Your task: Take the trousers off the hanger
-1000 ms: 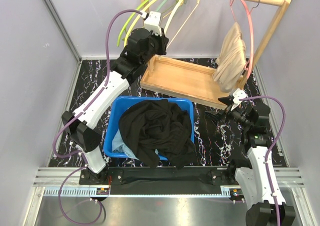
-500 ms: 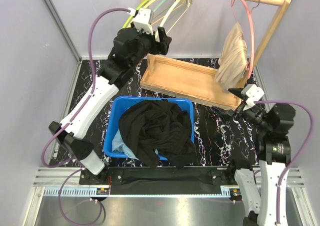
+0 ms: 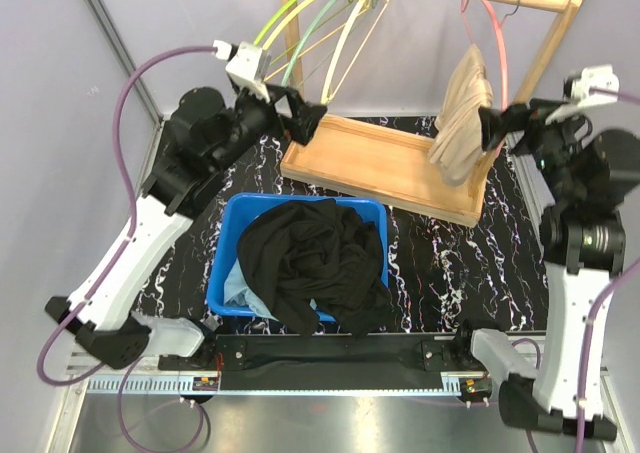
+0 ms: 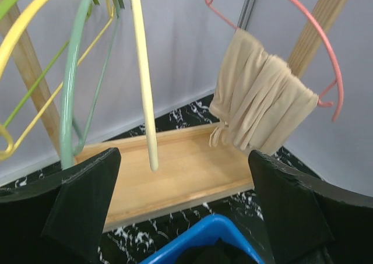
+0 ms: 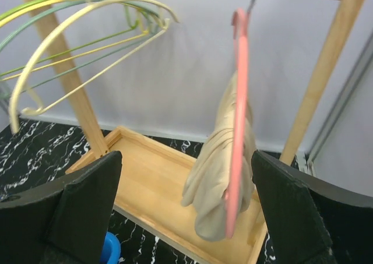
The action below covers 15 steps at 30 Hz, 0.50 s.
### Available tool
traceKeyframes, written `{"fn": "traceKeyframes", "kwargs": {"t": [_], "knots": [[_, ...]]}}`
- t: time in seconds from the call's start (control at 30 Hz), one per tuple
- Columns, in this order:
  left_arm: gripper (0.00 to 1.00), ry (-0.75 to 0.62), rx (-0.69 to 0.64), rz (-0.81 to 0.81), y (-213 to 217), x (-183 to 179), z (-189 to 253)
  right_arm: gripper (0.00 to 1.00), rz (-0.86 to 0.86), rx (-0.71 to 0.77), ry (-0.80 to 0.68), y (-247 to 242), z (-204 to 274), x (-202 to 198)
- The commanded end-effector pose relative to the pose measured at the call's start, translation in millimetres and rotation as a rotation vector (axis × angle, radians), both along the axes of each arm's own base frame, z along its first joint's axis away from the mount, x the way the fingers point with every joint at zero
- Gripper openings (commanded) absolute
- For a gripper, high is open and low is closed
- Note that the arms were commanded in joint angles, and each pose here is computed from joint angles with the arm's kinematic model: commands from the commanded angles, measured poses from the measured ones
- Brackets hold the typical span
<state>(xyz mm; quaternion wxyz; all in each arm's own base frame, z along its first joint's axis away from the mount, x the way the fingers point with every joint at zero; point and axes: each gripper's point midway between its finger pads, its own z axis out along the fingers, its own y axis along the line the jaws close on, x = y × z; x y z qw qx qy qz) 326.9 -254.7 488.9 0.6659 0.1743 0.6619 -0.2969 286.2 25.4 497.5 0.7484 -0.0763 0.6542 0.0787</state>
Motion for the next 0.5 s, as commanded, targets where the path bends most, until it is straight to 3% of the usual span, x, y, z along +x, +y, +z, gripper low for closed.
{"fn": "traceKeyframes", "kwargs": {"t": [0.0,0.23,0.47], "knots": [[0.99,-0.058,0.006,-0.007,16.5,-24.2,5.9,1.00,-0.136,0.106,-0.004,-25.7,26.3,25.9],[0.99,-0.082,0.001,0.054,58.0,-62.7,-19.9,0.96,-0.148,0.151,0.059,-35.7,33.0,77.9],[0.99,-0.059,-0.016,0.061,76.6,-87.7,-42.3,0.83,-0.145,0.149,0.180,-43.7,-0.4,128.4]]}}
